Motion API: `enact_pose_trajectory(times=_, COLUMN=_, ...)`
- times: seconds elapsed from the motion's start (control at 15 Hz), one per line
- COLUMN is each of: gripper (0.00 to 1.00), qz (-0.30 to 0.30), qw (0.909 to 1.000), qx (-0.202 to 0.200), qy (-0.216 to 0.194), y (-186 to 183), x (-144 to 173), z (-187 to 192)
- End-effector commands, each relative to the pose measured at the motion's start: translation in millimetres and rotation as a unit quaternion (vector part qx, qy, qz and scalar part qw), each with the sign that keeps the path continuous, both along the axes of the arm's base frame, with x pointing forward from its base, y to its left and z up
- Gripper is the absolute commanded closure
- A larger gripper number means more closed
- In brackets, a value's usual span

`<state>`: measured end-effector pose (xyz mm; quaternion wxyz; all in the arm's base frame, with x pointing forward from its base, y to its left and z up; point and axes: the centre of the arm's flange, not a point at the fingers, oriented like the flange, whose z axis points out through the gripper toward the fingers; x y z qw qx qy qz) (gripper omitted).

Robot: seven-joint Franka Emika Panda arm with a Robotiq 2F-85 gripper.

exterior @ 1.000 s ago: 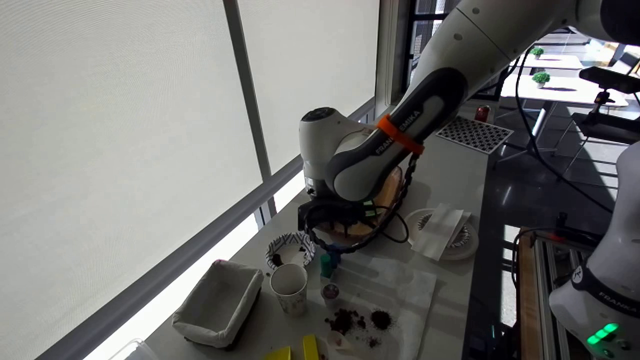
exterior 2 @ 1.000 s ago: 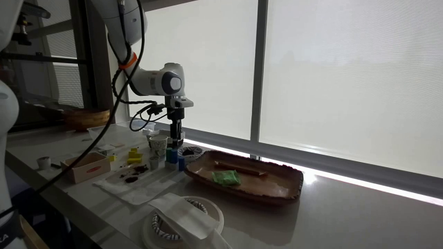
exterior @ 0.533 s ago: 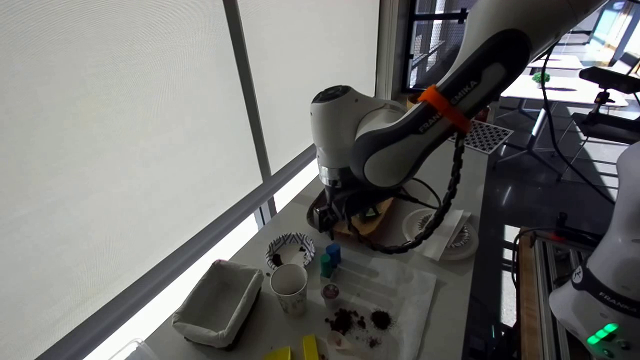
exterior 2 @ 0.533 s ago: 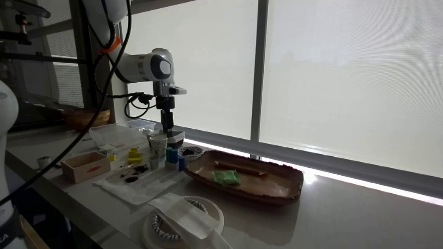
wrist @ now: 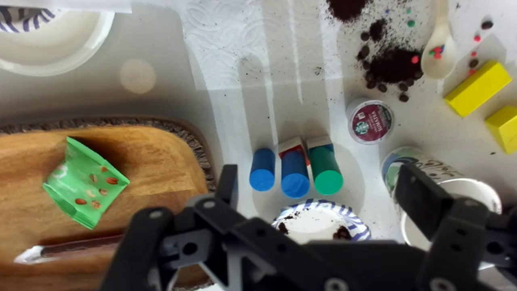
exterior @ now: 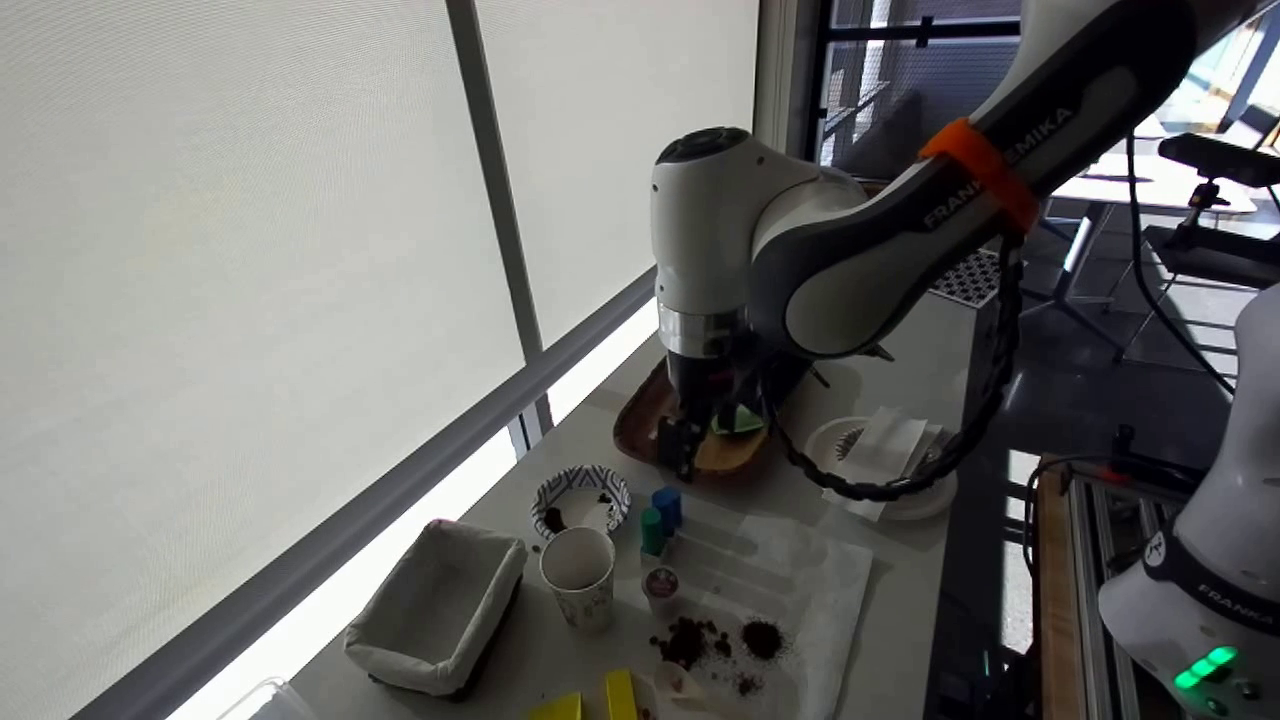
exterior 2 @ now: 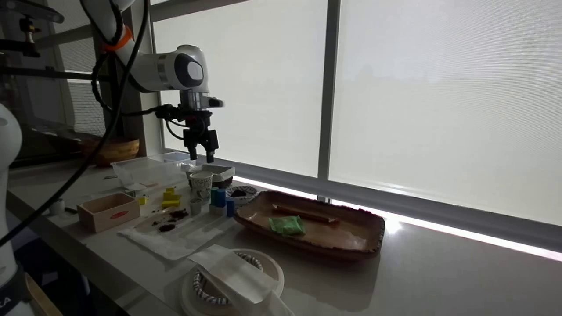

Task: Pick up the green block on the left, put it on the letter block on the right, pick up the blue block on the left and put it on the other letter block on the right

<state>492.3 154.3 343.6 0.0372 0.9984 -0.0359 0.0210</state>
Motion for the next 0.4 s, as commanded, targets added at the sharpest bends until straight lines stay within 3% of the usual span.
enact_pose_trajectory(times=0.0, gripper=0.0, qz=0.102, qw=0.9947, qx=0.011, qy=0.008, y=2.0, x=-11.0, z=2.8)
enact_pose_trajectory(times=0.13, gripper=0.0, qz=0.159, qw=0.9871, qx=0.014, qy=0.013, y=5.6, x=-11.9, z=2.6)
enact_pose_trajectory(times=0.2, gripper=0.0, qz=0.114, qw=0.9934, qx=0.006, qy=0.009, y=9.7, x=-3.8, z=1.5)
enact_pose_trajectory(times=0.33, gripper=0.0, qz=0.143, qw=0.9896, qx=0.008, qy=0.012, y=11.7, x=-4.6, z=1.3)
